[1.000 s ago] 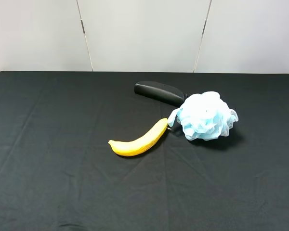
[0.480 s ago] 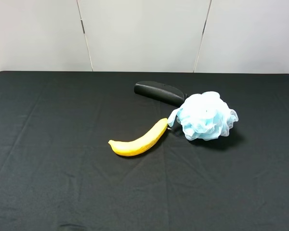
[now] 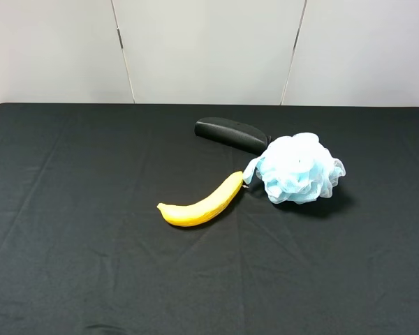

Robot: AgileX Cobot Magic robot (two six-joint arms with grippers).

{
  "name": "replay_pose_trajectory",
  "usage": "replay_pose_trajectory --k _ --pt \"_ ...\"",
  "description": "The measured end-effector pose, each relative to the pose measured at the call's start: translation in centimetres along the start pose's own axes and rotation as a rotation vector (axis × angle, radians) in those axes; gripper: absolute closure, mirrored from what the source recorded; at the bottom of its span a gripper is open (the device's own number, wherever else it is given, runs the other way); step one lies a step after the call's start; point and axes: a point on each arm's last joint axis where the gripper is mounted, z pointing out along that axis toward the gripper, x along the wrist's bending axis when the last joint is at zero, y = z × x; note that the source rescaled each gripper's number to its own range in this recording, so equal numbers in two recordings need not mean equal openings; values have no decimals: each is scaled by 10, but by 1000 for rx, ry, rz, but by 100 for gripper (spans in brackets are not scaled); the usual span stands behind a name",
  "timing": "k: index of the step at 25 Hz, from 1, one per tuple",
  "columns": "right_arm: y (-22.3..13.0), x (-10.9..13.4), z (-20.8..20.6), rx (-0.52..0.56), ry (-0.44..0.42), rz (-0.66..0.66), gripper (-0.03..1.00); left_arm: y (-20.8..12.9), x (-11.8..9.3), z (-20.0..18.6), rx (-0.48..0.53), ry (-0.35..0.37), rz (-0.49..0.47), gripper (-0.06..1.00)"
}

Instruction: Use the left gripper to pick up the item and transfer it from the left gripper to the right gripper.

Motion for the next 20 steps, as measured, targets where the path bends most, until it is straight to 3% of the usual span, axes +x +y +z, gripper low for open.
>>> replay_pose_trajectory --k 6,20 --pt "-4 1 -7 -59 -113 51 -2 0 0 0 0 0 0 -6" --pt "-3 1 -7 -61 -114 57 -2 0 0 0 0 0 0 -6"
